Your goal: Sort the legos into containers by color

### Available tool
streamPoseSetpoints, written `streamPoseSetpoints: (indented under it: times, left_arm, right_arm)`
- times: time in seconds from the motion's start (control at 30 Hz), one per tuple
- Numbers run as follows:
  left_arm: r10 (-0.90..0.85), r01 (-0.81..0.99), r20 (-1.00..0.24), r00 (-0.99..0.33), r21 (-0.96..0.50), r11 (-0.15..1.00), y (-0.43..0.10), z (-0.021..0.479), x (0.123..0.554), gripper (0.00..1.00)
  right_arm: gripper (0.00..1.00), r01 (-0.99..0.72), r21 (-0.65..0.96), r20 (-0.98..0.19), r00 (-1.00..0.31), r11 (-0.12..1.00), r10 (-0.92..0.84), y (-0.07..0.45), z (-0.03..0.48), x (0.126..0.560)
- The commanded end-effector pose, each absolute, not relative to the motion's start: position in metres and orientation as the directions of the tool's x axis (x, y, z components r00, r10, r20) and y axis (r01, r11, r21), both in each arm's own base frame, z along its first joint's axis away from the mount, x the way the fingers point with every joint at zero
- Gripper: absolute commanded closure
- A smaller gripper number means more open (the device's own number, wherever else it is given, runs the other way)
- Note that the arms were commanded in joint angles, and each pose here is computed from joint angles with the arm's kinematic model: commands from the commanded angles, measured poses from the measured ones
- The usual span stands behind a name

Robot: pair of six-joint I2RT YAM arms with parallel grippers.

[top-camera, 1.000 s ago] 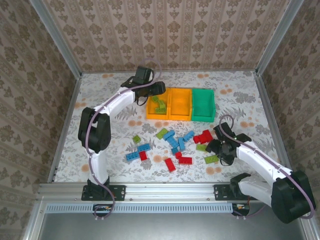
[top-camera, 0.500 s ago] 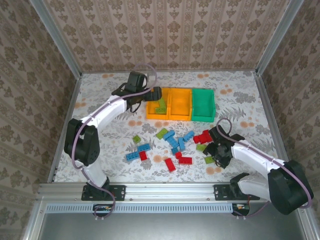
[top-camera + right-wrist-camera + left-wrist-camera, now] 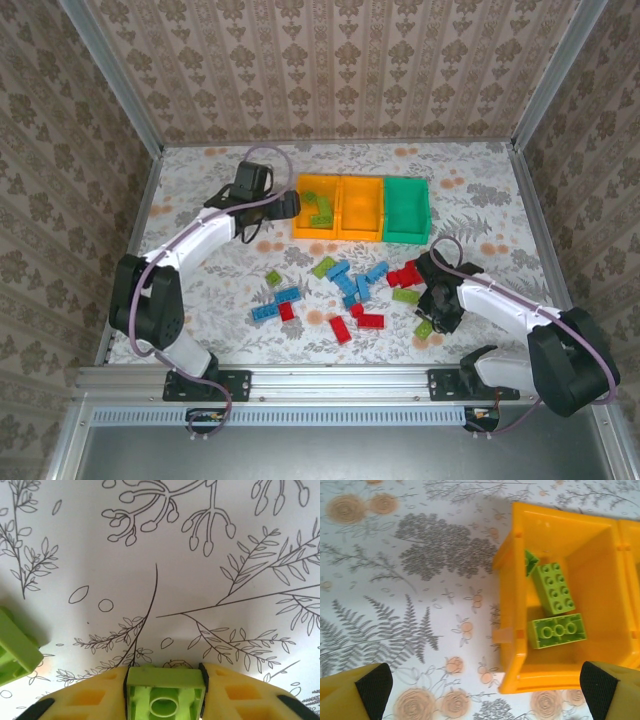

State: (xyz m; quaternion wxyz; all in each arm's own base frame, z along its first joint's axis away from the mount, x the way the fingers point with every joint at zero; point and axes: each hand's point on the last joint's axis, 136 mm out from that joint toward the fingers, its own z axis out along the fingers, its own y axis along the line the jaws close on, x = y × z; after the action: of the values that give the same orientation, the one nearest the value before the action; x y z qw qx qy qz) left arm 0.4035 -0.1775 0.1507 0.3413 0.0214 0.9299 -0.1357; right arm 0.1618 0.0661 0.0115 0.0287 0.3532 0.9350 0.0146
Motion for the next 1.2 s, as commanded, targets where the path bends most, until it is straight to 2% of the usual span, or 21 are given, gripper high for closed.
streamPoseSetpoints:
  times: [0.0, 0.1, 0.3, 0.5, 0.6, 0.73, 0.83, 1.07, 1.17]
  left_arm:
    - [-0.04, 0.115, -0.65, -0.758, -0.194, 0.974, -0.161, 0.154, 0.395, 0.0]
    - [-0.03, 0.092, -0.637, -0.77, -0.158, 0.983, -0.15, 0.148, 0.386, 0.0]
    - [-0.041, 0.058, -0.603, -0.796, -0.144, 0.988, -0.138, 0.132, 0.368, 0.0]
    - [-0.024, 0.011, -0.509, -0.86, -0.065, 0.998, -0.123, 0.106, 0.34, 0.0]
    - [-0.034, 0.001, -0.46, -0.887, -0.076, 0.997, -0.125, 0.094, 0.323, 0.0]
    - [-0.103, -0.059, -0.38, -0.919, -0.126, 0.99, -0.129, 0.079, 0.3, 0.0]
    - [-0.088, -0.045, -0.344, -0.935, -0.129, 0.991, -0.14, 0.069, 0.284, 0.0]
    - [-0.046, 0.013, -0.335, -0.941, -0.172, 0.985, -0.155, 0.061, 0.271, 0.0]
    - [-0.064, -0.016, -0.288, -0.956, -0.167, 0.986, -0.153, 0.056, 0.263, 0.01]
  right_arm:
    - [0.68, 0.605, 0.182, -0.117, -0.769, 0.775, 0.628, 0.084, 0.027, 0.198]
    - [0.71, 0.561, 0.231, -0.167, -0.782, 0.795, 0.6, 0.092, 0.051, 0.218]
    - [0.71, 0.41, 0.325, -0.274, -0.822, 0.852, 0.5, 0.124, 0.111, 0.279]
    - [0.71, 0.171, 0.42, -0.419, -0.834, 0.891, 0.358, 0.189, 0.165, 0.372]
    - [0.71, 0.05, 0.406, -0.483, -0.836, 0.913, 0.26, 0.226, 0.182, 0.412]
    - [0.75, -0.046, 0.397, -0.52, -0.834, 0.917, 0.183, 0.271, 0.19, 0.452]
    - [0.75, -0.077, 0.405, -0.535, -0.828, 0.911, 0.168, 0.291, 0.186, 0.474]
    - [0.74, -0.063, 0.457, -0.495, -0.847, 0.887, 0.195, 0.318, 0.158, 0.504]
    - [0.71, -0.046, 0.467, -0.487, -0.847, 0.883, 0.214, 0.323, 0.15, 0.512]
